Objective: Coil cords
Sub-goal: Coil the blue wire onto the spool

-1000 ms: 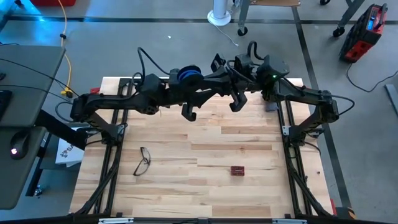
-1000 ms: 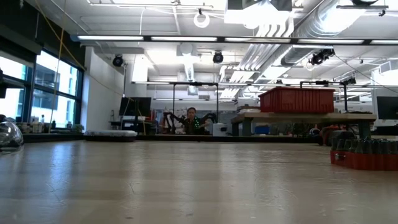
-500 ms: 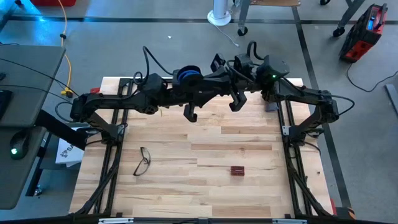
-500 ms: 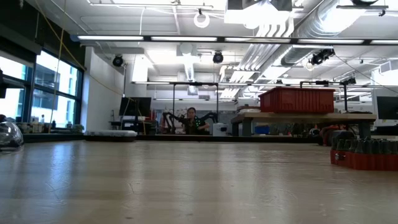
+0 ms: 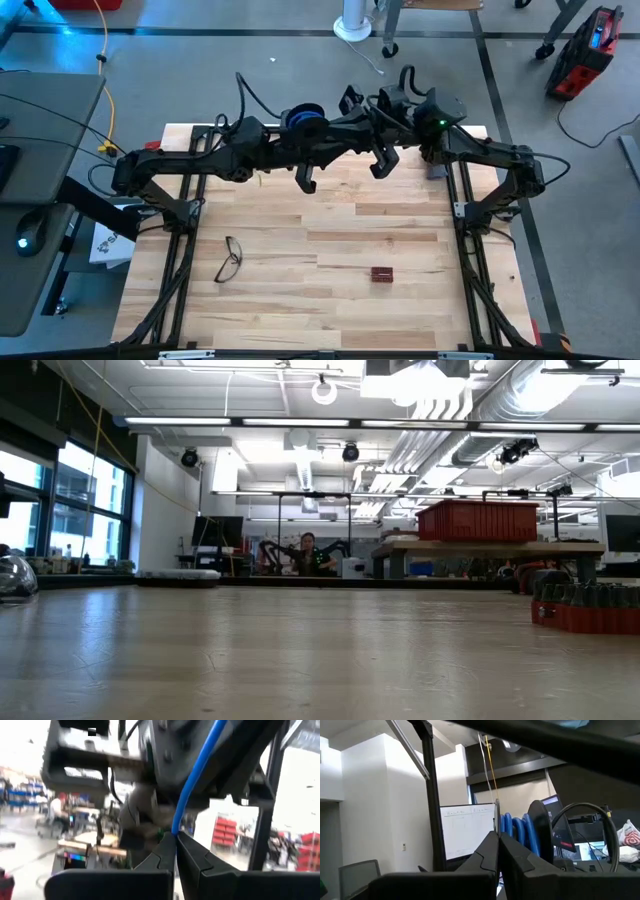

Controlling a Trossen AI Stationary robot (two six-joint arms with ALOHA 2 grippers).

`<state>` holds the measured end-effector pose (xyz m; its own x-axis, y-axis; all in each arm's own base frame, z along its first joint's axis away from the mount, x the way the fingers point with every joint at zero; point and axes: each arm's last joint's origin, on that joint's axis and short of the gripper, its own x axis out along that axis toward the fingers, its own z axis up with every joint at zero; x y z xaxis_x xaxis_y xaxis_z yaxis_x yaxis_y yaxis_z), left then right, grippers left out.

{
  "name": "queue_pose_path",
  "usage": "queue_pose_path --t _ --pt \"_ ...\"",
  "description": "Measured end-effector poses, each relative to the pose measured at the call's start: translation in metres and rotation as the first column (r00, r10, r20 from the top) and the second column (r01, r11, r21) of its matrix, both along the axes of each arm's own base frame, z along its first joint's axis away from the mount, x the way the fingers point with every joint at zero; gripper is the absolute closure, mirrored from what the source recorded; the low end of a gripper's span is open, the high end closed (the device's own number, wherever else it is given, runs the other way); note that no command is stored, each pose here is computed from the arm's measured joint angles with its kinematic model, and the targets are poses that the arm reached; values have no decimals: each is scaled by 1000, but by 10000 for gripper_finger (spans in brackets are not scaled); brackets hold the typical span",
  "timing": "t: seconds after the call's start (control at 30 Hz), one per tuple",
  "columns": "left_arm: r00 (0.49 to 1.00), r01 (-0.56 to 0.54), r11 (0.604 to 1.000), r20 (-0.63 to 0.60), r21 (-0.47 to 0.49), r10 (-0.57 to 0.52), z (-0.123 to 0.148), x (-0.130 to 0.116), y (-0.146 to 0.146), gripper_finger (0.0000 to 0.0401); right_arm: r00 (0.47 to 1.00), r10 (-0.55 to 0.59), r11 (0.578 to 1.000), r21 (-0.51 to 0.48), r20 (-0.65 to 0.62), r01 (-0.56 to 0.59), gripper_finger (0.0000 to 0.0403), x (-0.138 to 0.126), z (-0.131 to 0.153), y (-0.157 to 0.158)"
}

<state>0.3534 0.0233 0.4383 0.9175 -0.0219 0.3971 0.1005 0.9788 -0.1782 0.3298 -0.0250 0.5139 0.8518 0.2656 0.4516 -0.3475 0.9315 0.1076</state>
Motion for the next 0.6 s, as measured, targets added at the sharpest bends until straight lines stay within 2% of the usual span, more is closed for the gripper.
queue_pose_path --t 0.27,0.47,0.6 --pt "980 90 996 -178 -29 -94 -7 -6 -4 401 999 -7 1000 -30 37 8 403 -7 6 1" --pt "944 118 992 -302 -55 -129 -7 -21 -8 401 999 -44 997 -61 31 45 403 -13 8 0" --pt "912 116 990 -386 -80 -138 -4 -38 -10 400 997 -77 994 -84 -24 74 403 -17 7 -3"
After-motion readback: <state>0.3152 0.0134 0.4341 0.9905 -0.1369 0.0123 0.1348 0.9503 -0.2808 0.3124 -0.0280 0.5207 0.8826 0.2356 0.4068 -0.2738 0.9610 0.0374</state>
